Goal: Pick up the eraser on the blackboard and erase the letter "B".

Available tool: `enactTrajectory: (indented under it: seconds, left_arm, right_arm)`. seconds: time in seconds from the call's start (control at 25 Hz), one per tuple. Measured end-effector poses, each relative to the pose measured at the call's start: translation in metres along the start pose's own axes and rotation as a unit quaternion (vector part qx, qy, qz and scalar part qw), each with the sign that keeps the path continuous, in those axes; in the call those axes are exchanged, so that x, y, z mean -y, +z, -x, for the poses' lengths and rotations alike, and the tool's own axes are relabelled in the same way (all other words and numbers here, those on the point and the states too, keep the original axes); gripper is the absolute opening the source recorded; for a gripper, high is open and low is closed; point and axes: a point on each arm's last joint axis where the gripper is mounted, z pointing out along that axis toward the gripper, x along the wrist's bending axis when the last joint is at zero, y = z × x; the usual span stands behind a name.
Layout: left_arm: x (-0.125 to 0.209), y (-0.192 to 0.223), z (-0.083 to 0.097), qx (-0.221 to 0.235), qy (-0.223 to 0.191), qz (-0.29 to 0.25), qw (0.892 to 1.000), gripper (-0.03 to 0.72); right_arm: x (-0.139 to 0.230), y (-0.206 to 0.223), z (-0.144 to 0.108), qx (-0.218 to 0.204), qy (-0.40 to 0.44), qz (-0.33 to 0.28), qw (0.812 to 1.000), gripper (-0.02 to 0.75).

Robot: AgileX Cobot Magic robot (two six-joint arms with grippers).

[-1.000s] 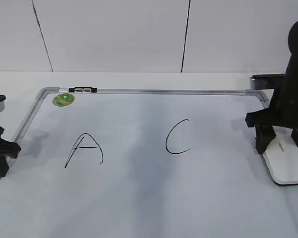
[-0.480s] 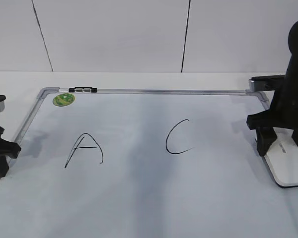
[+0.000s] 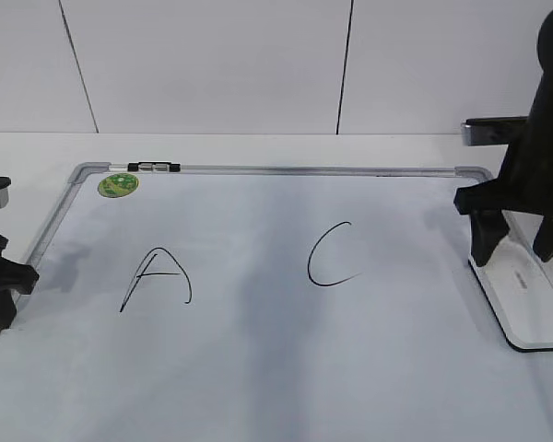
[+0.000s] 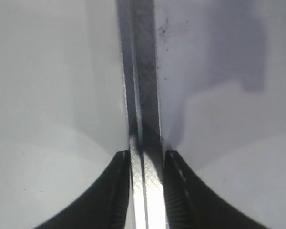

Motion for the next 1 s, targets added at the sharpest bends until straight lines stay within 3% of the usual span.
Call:
enactTrajectory:
  seconds: [0.52, 0.76, 1.0]
  left_arm:
    - [0.0, 0.0, 0.0, 0.0, 0.0, 0.0, 1.0, 0.193]
    - [0.0, 0.0, 0.0, -0.001, 0.001, 0.0, 1.0, 0.279]
    - [0.0, 0.0, 0.0, -0.001, 0.001, 0.0, 1.0, 0.298]
  right_arm:
    - [0.014, -0.07, -0.003, -0.042, 0.014, 0.112, 0.993, 0.596]
    - [0.036, -0.119, -0.007, -0.086, 0.004, 0.206, 0.975, 0.596]
    - [0.064, -0.161, -0.007, -0.105, -0.006, 0.284, 0.953, 0.594]
